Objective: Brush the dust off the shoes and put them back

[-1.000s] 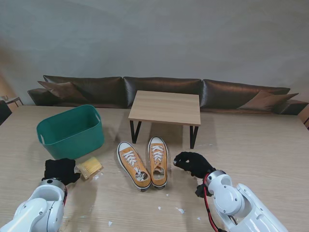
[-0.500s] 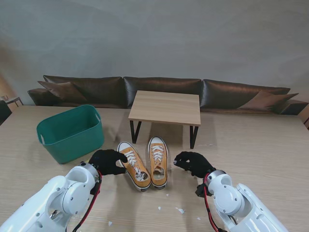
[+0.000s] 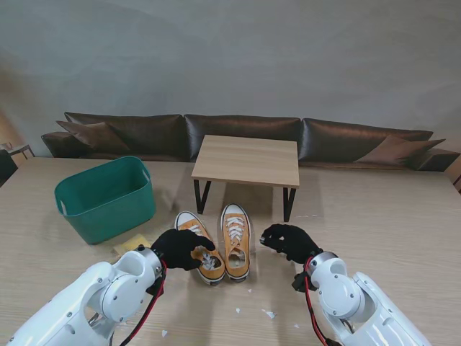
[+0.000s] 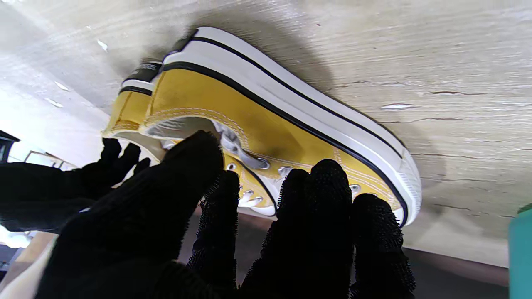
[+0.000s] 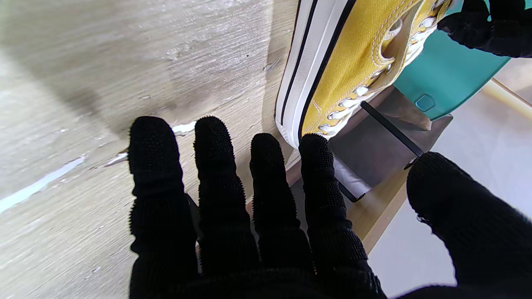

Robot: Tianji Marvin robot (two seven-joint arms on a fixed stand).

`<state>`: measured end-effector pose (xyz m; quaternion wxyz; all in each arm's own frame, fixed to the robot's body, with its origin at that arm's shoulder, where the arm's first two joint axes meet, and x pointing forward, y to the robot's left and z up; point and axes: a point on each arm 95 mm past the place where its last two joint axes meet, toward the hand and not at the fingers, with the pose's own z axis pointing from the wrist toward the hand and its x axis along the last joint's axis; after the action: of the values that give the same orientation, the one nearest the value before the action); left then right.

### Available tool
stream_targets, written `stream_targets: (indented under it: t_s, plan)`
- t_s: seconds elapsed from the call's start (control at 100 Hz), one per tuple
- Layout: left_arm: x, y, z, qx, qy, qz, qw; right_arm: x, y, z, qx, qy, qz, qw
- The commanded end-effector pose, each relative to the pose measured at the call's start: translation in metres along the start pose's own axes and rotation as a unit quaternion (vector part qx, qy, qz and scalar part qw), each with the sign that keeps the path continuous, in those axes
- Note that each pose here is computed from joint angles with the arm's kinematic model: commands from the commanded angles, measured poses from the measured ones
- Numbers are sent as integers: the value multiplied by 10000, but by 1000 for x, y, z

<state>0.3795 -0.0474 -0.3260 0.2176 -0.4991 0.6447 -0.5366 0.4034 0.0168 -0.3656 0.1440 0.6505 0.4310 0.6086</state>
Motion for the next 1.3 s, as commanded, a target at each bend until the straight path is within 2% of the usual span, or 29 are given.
stream_targets:
  t_s: [0.0,0.19,0.44,0.77,1.08,1.29]
  plan:
    - [9,7,-3,-79,116,-66,9999,1,-3,0,76,-11,20,10000]
    - [22,12,-12,-203,162,-203,9995,1,-4,-1,104,-13,19,9999]
    - [21,20,-17,-361,-45,-167,9992,0,-4,-2,164,-26,26,9999]
    - [12,36,-4,-498,-266,-91,9984,0,-5,-2,198,-55,39,9998]
    - [8,49,10,-589,-331,-112,9977,0,-5,-1,208,-59,43,9998]
    - [7,54,14,-459,-366,-112,9982,-1,-5,-1,226,-69,50,9997]
